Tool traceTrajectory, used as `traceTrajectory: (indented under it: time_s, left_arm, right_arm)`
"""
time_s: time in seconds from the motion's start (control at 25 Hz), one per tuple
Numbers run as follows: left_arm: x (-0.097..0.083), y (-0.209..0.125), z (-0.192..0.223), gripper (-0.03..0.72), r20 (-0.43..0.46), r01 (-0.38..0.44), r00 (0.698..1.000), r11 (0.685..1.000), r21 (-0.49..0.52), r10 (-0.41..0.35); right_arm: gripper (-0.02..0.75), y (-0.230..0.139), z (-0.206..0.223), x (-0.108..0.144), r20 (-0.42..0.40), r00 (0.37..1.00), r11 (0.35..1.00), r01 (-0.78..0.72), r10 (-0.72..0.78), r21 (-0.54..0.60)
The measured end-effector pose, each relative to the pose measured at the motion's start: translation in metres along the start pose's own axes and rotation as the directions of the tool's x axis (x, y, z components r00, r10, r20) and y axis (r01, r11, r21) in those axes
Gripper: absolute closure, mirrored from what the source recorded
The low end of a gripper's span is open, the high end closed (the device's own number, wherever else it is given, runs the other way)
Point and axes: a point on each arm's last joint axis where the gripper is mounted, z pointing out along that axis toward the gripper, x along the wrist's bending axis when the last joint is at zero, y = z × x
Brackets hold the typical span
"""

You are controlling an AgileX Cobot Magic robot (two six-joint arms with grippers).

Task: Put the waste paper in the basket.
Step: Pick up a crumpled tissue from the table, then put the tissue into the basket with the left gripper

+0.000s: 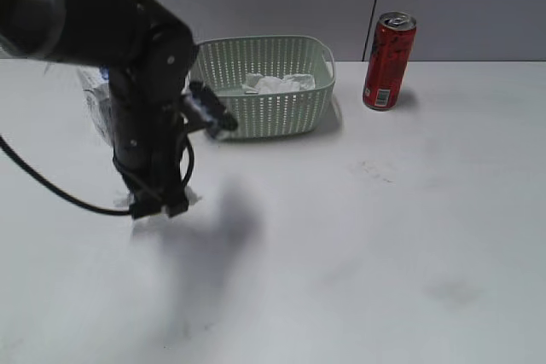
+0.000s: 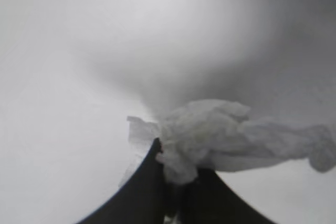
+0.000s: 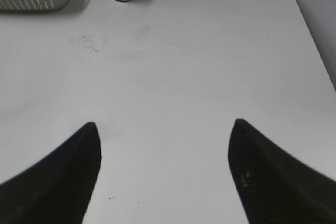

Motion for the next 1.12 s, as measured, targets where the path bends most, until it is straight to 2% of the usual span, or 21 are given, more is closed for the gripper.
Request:
traceTrajectory:
  time_s: [0.2, 0.28, 0.32, 0.36, 0.44, 0.6, 0.68, 0.72, 0.8, 1.0, 1.08, 1.12]
  left_arm:
    - [0.024, 0.03, -0.069, 0.662, -0.078, 0.025, 0.996, 0.99, -0.141, -0.037]
    - [0.033, 0.042, -0.1, 0.662, -0.122, 0.029, 0.991, 0.968, -0.248, -0.06]
    - [0.038, 0.048, -0.117, 0.662, -0.15, 0.024, 0.986, 0.946, -0.322, -0.076]
    - [0.042, 0.054, -0.132, 0.662, -0.177, 0.016, 0.98, 0.918, -0.396, -0.093]
    - [0.05, 0.066, -0.156, 0.662, -0.237, -0.021, 0.962, 0.834, -0.552, -0.133]
    - [0.059, 0.087, -0.182, 0.662, -0.318, -0.124, 0.924, 0.622, -0.773, -0.211]
    - [0.063, 0.098, -0.18, 0.663, -0.334, -0.157, 0.913, 0.555, -0.817, -0.233]
    - [0.065, 0.102, -0.176, 0.663, -0.339, -0.167, 0.91, 0.536, -0.828, -0.24]
    - [0.071, 0.111, -0.158, 0.663, -0.337, -0.163, 0.911, 0.541, -0.825, -0.24]
    - [0.095, 0.121, -0.099, 0.661, -0.287, -0.077, 0.926, 0.623, -0.779, -0.244]
    - [0.103, 0.122, -0.078, 0.629, -0.253, -0.029, 0.934, 0.651, -0.759, -0.253]
    - [0.107, 0.121, -0.07, 0.583, -0.233, -0.003, 0.937, 0.661, -0.75, -0.26]
  right_arm:
    - [0.167, 0.0, 0.0, 0.0, 0.0, 1.0, 1.0, 0.0, 0.0, 0.0]
    - [0.167, 0.0, 0.0, 0.0, 0.0, 1.0, 1.0, 0.0, 0.0, 0.0]
    - [0.167, 0.0, 0.0, 0.0, 0.0, 1.0, 1.0, -0.001, 0.001, 0.0]
    - [0.167, 0.0, 0.0, 0.0, 0.0, 1.0, 1.0, -0.001, 0.001, 0.0]
    - [0.167, 0.0, 0.0, 0.0, 0.0, 1.0, 1.0, -0.001, 0.001, 0.0]
    - [0.167, 0.0, 0.0, 0.0, 0.001, 1.0, 1.0, 0.0, 0.0, 0.0]
    - [0.167, 0.0, 0.0, 0.0, 0.001, 1.0, 1.0, 0.0, 0.0, 0.0]
    - [0.167, 0.0, 0.0, 0.0, 0.001, 1.0, 1.0, 0.0, 0.0, 0.0]
    - [0.167, 0.0, 0.0, 0.0, 0.001, 1.0, 1.0, 0.001, -0.001, 0.0]
    - [0.167, 0.0, 0.0, 0.0, 0.001, 1.0, 1.0, 0.0, 0.0, 0.0]
    - [0.167, 0.0, 0.0, 0.0, 0.001, 1.0, 1.0, 0.0, 0.0, 0.0]
    - [0.167, 0.0, 0.0, 0.0, 0.001, 1.0, 1.0, 0.0, 0.0, 0.0]
